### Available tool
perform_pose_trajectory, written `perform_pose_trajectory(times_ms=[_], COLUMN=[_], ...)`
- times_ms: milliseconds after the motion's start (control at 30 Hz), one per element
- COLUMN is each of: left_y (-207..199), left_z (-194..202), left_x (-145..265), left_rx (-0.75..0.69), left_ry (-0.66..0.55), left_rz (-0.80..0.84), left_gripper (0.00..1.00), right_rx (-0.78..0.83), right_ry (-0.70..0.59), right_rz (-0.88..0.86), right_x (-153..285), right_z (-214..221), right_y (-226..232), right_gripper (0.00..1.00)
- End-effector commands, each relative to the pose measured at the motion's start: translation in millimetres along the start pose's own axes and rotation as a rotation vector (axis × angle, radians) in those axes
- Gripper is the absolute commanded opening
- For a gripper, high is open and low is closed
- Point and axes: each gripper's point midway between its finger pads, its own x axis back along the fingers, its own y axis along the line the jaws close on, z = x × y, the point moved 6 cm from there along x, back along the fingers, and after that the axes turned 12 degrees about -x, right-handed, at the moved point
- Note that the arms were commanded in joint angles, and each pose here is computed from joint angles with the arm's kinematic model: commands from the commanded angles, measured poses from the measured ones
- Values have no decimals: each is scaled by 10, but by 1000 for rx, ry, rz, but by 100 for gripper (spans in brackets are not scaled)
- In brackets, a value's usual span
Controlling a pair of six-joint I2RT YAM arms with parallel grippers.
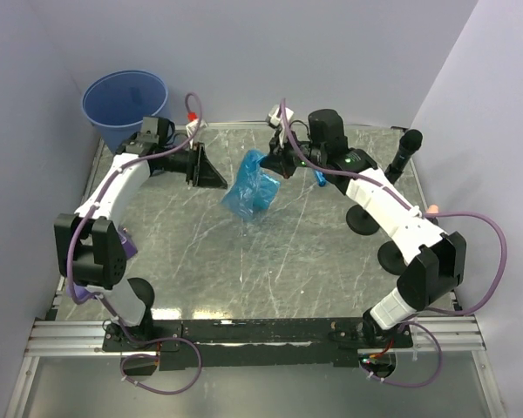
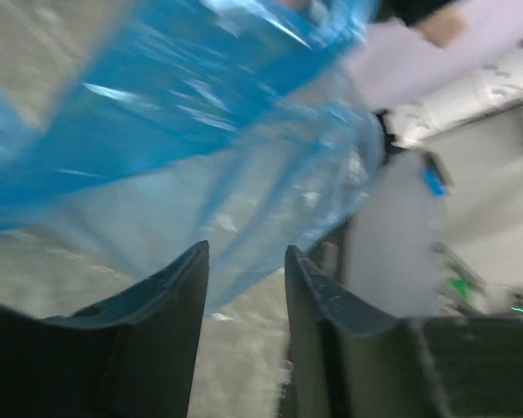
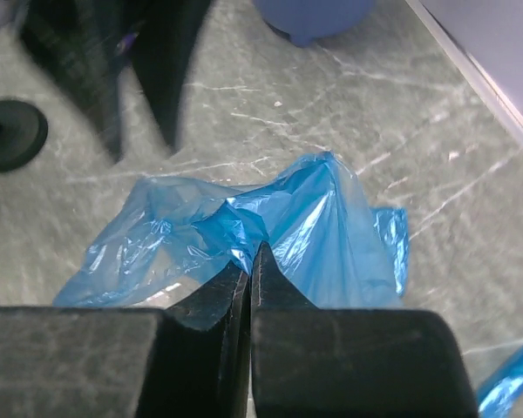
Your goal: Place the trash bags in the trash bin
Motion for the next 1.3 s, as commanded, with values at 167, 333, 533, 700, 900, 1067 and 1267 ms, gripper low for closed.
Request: perform_pose_trajectory(times_ms=[167, 333, 533, 700, 900, 1067, 1267], left_y=[-58, -138, -16, 2, -5, -72, -148], left_z=[-626, -634, -611, -666, -668, -603, -535], left_x=[-66, -417, -625, -689, -708, -665, -618], left_rx=[-232, -240, -237, -183, -184, -198, -182], left_ry=[-149, -118, -108, -150, -168, -157, -169], left_rz=[-75, -31, -110, -62, -30, -10, 43], left_gripper=[57, 66, 66, 47, 1, 1, 1], right_rx=[238, 222, 215, 198, 146, 83, 6], right_ry=[-52, -66, -78, -67, -83, -107, -108], right_rz=[-29, -37, -79, -81, -18, 285, 497], right_x=[83, 35, 5, -22, -16, 115, 432], right_z=[-270, -327, -367, -332, -356, -397, -404], right_y=[100, 119, 227, 245, 195, -111, -331], right_gripper=[0, 0, 0, 0, 6, 67, 74])
